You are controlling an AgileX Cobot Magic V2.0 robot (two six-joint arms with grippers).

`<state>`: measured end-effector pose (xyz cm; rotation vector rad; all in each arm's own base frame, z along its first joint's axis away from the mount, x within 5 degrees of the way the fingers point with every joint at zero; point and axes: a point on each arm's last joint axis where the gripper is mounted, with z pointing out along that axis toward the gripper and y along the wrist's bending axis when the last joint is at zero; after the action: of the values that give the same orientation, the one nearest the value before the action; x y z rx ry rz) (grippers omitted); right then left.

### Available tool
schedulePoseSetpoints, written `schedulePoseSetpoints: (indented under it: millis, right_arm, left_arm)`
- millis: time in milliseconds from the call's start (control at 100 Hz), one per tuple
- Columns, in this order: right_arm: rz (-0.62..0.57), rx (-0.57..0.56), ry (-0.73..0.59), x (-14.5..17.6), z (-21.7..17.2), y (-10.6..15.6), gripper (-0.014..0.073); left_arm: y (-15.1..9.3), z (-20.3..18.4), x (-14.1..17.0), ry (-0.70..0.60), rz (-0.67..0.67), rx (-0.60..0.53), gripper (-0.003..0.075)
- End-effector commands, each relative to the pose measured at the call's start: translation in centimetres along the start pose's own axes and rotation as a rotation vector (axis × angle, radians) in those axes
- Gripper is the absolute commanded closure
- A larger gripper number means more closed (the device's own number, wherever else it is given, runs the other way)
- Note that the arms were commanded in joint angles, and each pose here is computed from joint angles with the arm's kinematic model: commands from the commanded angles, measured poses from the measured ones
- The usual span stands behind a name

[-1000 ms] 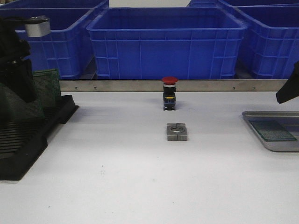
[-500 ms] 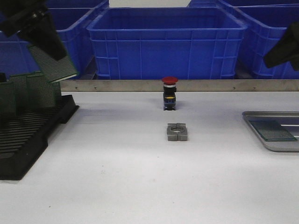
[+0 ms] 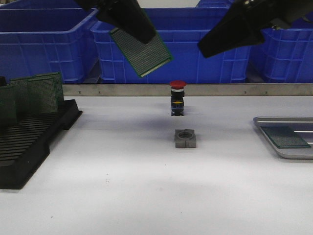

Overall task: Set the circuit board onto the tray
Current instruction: 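Lift the second board out and carry it toward the table center, then grasp the second board with the right gripper, release the left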

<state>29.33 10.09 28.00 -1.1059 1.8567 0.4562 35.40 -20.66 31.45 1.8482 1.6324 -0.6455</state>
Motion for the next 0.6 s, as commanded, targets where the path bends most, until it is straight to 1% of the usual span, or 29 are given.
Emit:
schedulePoseSetpoints:
  millis: [0, 130, 320, 390, 440, 490, 540, 560, 590]
  right_arm:
    - [-0.040, 0.020, -0.073, -2.3, -0.6, 0.8, -0.0025]
    - [-0.053, -0.009, -0.071, -2.5, 0.2, 1.6, -0.0025]
    - [-0.039, -0.050, -0.061, -2.3, 1.4, 2.1, -0.0024]
    - [-0.023, -0.059, -0.061, -2.2, 1.8, 2.1, -0.0005]
    - [-0.007, -0.062, -0.062, -2.1, 2.0, 2.0, 0.0041]
    - [0.008, -0.063, -0.065, -2.0, 2.2, 1.9, 0.0115]
    - [0.021, -0.065, -0.068, -1.9, 2.4, 1.9, 0.0228]
    - [0.029, -0.066, -0.071, -1.9, 2.4, 1.9, 0.0260]
    - [0.038, -0.066, -0.076, -1.9, 2.5, 1.8, 0.0342]
  left_arm:
    - [-1.9, -1.8, -3.7, -0.091, 0.057, 0.023, 0.0740]
    - [-2.6, -1.2, -4.7, -0.117, 0.073, 0.049, 0.0740]
    - [-2.8, -1.1, -5.2, -0.154, 0.065, 0.059, 0.0740]
    - [-2.8, -1.1, -5.3, -0.165, 0.061, 0.061, 0.0740]
    - [-2.8, -1.1, -5.3, -0.167, 0.061, 0.061, 0.0740]
    - [-2.8, -1.1, -5.3, -0.167, 0.061, 0.061, 0.0740]
    - [-2.8, -1.1, -5.3, -0.167, 0.061, 0.061, 0.0740]
    - [-2.8, -1.1, -5.3, -0.167, 0.061, 0.061, 0.0740]
    - [-2.8, -1.1, -5.3, -0.167, 0.061, 0.061, 0.0740]
